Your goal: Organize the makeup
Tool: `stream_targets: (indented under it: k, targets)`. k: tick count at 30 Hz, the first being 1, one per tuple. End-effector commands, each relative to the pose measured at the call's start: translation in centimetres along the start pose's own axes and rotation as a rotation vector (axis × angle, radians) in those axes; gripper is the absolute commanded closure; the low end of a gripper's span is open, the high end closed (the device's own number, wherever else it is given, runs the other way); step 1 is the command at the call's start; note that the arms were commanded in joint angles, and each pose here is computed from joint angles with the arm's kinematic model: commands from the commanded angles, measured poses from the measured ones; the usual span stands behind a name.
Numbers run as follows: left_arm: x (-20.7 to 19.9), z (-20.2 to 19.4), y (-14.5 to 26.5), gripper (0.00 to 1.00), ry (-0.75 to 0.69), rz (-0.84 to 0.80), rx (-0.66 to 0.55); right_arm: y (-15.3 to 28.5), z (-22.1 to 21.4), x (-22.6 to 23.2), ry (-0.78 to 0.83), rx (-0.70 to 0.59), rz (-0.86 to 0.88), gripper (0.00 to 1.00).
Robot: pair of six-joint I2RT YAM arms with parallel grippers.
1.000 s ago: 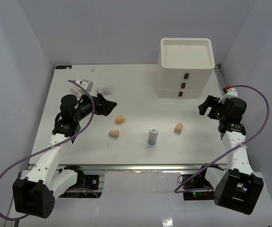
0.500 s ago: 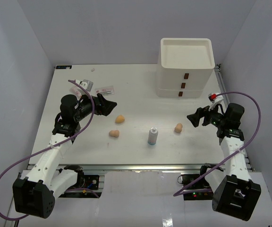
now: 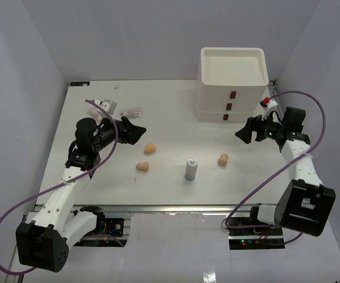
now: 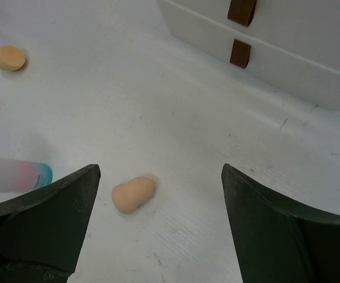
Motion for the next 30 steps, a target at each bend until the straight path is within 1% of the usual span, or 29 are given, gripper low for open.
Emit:
stream_targets:
  k: [1, 4, 7, 10, 11, 13, 18, 21, 23, 30]
  targets:
    - [-0.3, 0.5, 0.2, 0.02, -0.012, -0.011, -0.017, -0.9, 2.2, 0.3, -0.014, -0.014, 0.073, 0.10]
    - [-0.3, 0.4, 0.1, 0.02, -0.013, -0.012, -0.016, -2.0, 4.3, 0.5, -0.004, -0.109, 0.014, 0.10]
    - [-0.2, 0.4, 0.1, 0.02, -0.012, -0.008, -0.014, -3.6, 6.3, 1.8, -0.006, -0.187, -0.068, 0.09]
    - [-0.1, 0.4, 0.1, 0.02, -0.012, 0.000, -0.012, -5.1, 7.9, 2.5, -0.074, -0.253, -0.158, 0.05]
    - [-0.2, 0.3, 0.1, 0.02, -0.013, -0.001, -0.012, -6.1, 8.5, 3.6, -0.103, -0.262, -0.154, 0.02]
    - [-0.1, 0.4, 0.2, 0.02, -0.014, 0.003, -0.012, -7.4, 8.7, 3.9, -0.151, -0.279, -0.208, 0.00]
    - [-0.1, 0.5, 0.2, 0.02, -0.021, 0.009, -0.016, -9.2, 9.7, 3.1, -0.225, -0.332, -0.325, 0.13]
    - [-0.1, 0.5, 0.2, 0.02, -0.020, 0.011, -0.015, -9.6, 10.5, 2.3, -0.218, -0.370, -0.383, 0.20]
    - [-0.1, 0.4, 0.2, 0.02, -0.018, 0.009, -0.014, -9.6, 11.0, 2.2, -0.200, -0.388, -0.383, 0.23]
    - [-0.1, 0.4, 0.2, 0.02, -0.018, 0.008, -0.013, -9.8, 12.3, 1.6, -0.151, -0.422, -0.423, 0.26]
Point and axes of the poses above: each gripper's point midway between its finger pads, its own y axis back along the fingers, its own x axis along the line the jaws close on, z = x × y, the point moved 8 cm from there along y, back along the fingers, and after that the axes turned 12 degrees about -y, right-handed, at the moved point
